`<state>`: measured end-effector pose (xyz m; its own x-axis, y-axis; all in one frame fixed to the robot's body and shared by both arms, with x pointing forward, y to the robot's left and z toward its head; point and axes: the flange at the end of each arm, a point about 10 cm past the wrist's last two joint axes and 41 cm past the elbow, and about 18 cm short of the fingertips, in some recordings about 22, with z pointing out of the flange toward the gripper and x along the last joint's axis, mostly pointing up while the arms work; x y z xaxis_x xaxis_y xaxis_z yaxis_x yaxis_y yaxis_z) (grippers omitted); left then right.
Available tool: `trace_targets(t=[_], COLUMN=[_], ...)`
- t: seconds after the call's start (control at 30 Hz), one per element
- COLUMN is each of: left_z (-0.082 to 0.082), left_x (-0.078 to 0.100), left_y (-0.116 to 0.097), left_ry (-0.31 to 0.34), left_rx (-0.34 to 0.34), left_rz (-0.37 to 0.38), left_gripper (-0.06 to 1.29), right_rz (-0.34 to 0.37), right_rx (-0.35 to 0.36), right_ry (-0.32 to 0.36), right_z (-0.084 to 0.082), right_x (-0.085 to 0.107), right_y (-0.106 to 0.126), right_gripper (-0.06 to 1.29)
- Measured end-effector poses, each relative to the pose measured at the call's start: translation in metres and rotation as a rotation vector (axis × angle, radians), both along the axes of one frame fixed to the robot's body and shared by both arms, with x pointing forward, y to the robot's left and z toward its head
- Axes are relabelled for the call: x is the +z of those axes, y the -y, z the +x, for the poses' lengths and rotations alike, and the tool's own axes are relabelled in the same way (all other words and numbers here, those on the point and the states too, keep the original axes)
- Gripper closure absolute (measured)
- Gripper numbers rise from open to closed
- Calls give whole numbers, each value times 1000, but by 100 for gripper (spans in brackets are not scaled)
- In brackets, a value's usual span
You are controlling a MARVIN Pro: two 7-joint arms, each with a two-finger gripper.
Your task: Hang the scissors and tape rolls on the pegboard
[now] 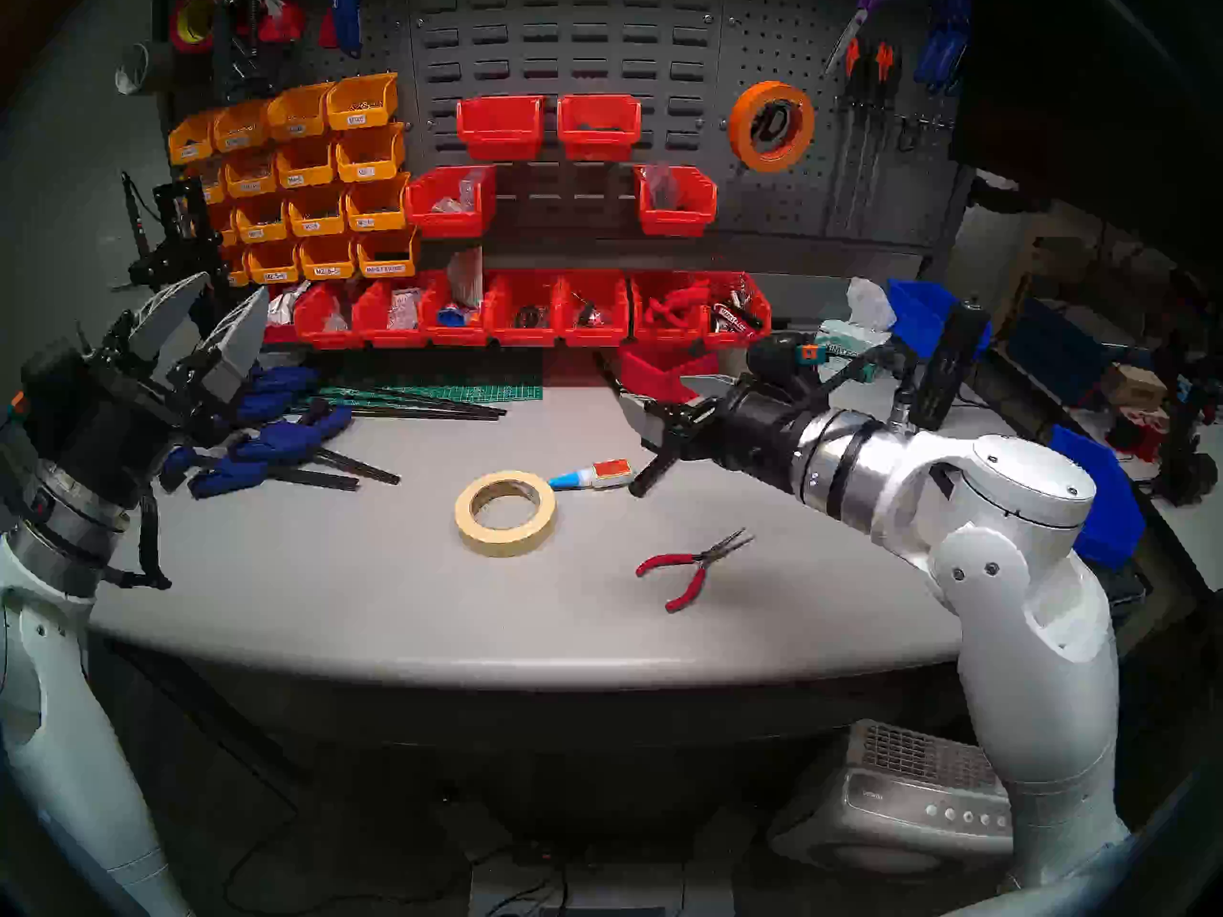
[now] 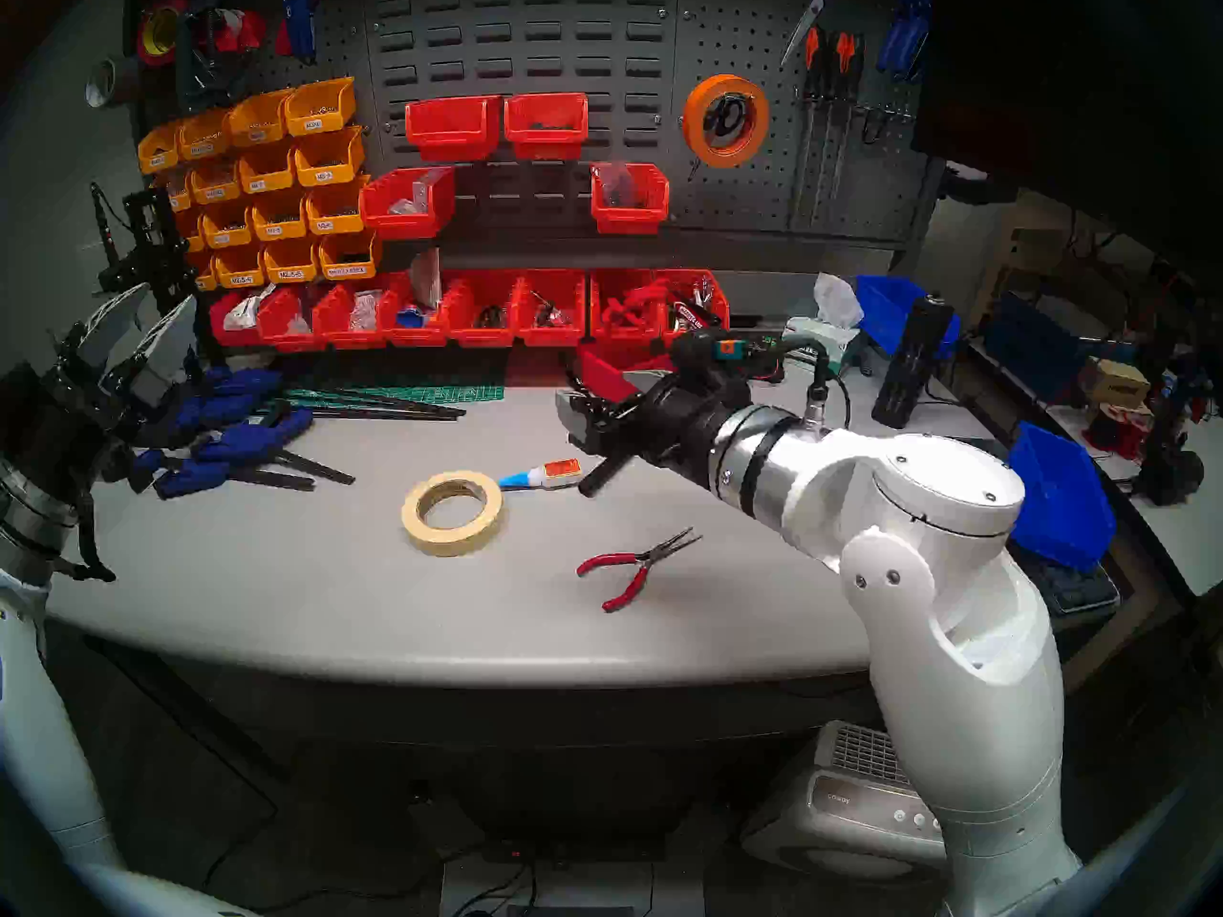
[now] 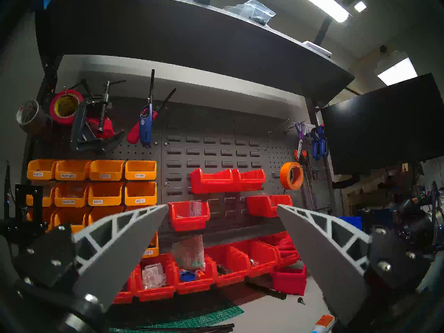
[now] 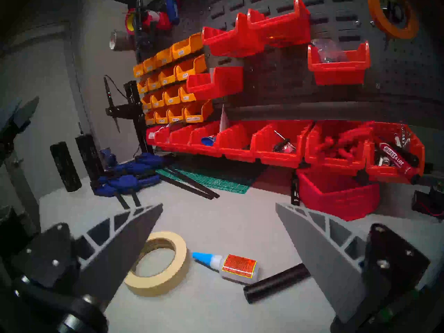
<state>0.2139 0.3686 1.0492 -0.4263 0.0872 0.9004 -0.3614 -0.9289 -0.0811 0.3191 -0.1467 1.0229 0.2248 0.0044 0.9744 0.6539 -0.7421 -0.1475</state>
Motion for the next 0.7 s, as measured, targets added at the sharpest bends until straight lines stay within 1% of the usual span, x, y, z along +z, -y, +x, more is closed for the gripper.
trace_targets(t=[0.13, 0.27, 0.33, 0.37, 0.47, 0.7], left_z=[0, 0, 0, 0, 0, 0], left_x=[0, 0, 0, 0, 0, 0], left_y=[0, 0, 0, 0, 0, 0], left_ry=[0, 0, 0, 0, 0, 0], left_rx=[0, 0, 0, 0, 0, 0], left_rz=[0, 0, 0, 0, 0, 0], left_gripper=[0, 0, 0, 0, 0, 0], right_rz=[-24, -46, -57, -70, -84, -113], right_rx=[41, 83, 102, 129, 159, 216], right_ry=[-53, -84, -92, -101, -111, -141], right_z=[8, 11, 11, 10, 9, 6], right_x=[-12, -20, -22, -24, -26, -30], right_y=[-9, -21, -27, -35, -43, -56], right_gripper=[1, 1, 1, 1, 1, 1])
